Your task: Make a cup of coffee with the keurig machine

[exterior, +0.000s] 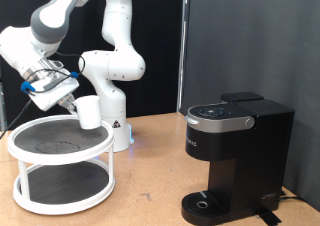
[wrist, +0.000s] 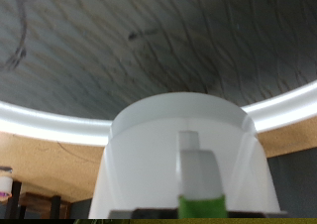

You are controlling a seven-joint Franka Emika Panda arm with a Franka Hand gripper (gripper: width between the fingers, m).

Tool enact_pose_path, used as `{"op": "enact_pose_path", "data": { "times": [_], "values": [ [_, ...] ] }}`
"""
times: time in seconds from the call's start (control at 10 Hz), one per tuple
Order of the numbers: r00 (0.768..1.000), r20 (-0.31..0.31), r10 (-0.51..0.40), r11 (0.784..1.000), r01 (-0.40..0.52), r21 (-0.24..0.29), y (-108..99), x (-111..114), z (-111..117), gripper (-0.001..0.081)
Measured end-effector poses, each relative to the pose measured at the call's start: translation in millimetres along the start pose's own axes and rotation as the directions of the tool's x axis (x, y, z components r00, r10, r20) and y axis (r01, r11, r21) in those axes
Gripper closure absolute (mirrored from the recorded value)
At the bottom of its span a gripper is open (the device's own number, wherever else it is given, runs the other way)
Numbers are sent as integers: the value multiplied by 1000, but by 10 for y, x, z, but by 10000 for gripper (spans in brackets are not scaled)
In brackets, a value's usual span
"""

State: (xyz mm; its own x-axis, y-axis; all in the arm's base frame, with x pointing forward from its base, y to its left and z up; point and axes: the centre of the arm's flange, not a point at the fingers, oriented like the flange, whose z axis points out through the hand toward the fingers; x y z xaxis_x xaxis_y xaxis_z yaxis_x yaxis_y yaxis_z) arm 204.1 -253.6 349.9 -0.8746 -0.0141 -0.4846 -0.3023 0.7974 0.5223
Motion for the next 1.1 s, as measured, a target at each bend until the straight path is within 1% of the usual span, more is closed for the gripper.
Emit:
{"op": "enact_pose_path", "data": {
  "times": [0.1, 0.3, 0.5, 0.7, 0.8, 0.9, 1.1],
  "values": [
    [1000, 6, -1, 1000, 1, -3, 43, -33, -56, 734],
    [1000, -13, -6, 1000, 5, -26, 131, -74, -146, 734],
    [1000, -14, -12, 999, 11, -33, 135, -60, -117, 734],
    [1000, -9, -1, 999, 1, -45, 160, -81, -24, 734],
    [1000, -3, 10, 999, -10, -38, 178, -142, 56, 734],
    [1000, 1, 23, 1000, -23, -19, 196, -229, 155, 734],
    [999, 8, 40, 999, -40, 9, 252, -435, 346, 734]
  ]
}}
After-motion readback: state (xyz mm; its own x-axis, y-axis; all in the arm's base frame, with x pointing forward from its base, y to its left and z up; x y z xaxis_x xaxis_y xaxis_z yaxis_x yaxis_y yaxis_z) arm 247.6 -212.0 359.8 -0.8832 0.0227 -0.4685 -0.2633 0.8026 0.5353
